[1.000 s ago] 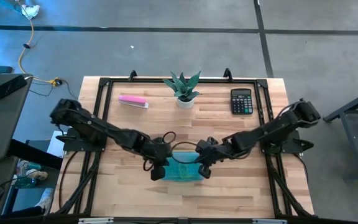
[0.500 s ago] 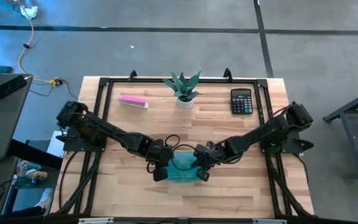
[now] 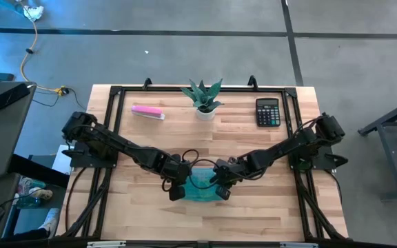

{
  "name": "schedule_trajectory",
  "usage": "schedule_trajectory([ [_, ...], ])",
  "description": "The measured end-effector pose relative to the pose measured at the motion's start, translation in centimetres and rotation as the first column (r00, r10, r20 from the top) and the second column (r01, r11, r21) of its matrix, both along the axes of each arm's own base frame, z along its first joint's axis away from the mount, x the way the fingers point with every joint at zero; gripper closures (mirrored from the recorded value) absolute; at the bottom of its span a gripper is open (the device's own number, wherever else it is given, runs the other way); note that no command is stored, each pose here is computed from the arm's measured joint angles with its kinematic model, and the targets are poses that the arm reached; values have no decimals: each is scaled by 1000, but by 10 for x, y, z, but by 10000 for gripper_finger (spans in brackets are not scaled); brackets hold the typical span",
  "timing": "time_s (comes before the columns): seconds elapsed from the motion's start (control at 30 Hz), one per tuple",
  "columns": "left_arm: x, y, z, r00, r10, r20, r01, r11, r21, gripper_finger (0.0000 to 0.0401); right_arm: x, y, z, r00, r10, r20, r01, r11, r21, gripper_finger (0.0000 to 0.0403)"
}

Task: Pack school essentials
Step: Close the blue supply box, then return to Home Position

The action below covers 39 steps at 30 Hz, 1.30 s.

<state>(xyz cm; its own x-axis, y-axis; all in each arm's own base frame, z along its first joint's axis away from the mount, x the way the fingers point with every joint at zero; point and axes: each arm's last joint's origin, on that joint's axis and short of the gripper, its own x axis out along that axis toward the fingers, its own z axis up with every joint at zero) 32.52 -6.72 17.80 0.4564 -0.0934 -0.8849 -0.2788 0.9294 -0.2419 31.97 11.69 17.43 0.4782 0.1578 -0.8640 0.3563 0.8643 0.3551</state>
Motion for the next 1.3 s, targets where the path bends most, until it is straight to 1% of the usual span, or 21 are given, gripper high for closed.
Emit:
schedule_trajectory([
  [0.13,-3,1,-5,1000,28,-9,-28,1000,-9,401,1,1,-1,1000,-5,0,5,1000,5,403],
  [0.37,-8,2,7,999,25,21,-24,999,-34,401,1,0,7,999,-14,49,13,1000,14,403],
  [0.43,-13,4,15,999,26,31,-25,999,-32,401,-4,-2,13,998,-16,56,16,1000,-12,403],
  [0.5,-16,6,27,997,16,70,-14,999,-31,401,-6,-6,21,996,-13,85,16,1000,-25,403],
  [0.6,-23,13,41,995,7,96,-5,1000,-21,401,-10,-13,40,989,-28,144,31,999,-18,403],
  [0.73,-35,25,66,985,1,174,0,1000,-7,401,-14,-24,60,974,-69,216,74,997,-18,403],
  [0.87,-51,38,94,963,-15,270,9,1000,25,401,-23,-36,85,944,-126,306,138,990,-20,403],
  [0.93,-61,45,109,942,-26,334,9,999,54,401,-28,-44,98,924,-155,350,173,985,-19,403],
  [1.07,-85,57,138,896,-34,442,-38,987,153,401,-40,-56,123,878,-152,454,188,981,-36,403],
  [1.13,-99,61,150,870,-35,492,-73,978,198,401,-46,-62,137,842,-141,521,195,979,-50,403],
  [1.23,-118,67,153,838,-25,545,-125,963,237,401,-57,-70,155,788,-136,601,223,972,-73,403],
  [1.3,-132,71,141,842,-1,539,-157,956,248,401,-64,-76,166,751,-135,646,256,962,-96,403],
])
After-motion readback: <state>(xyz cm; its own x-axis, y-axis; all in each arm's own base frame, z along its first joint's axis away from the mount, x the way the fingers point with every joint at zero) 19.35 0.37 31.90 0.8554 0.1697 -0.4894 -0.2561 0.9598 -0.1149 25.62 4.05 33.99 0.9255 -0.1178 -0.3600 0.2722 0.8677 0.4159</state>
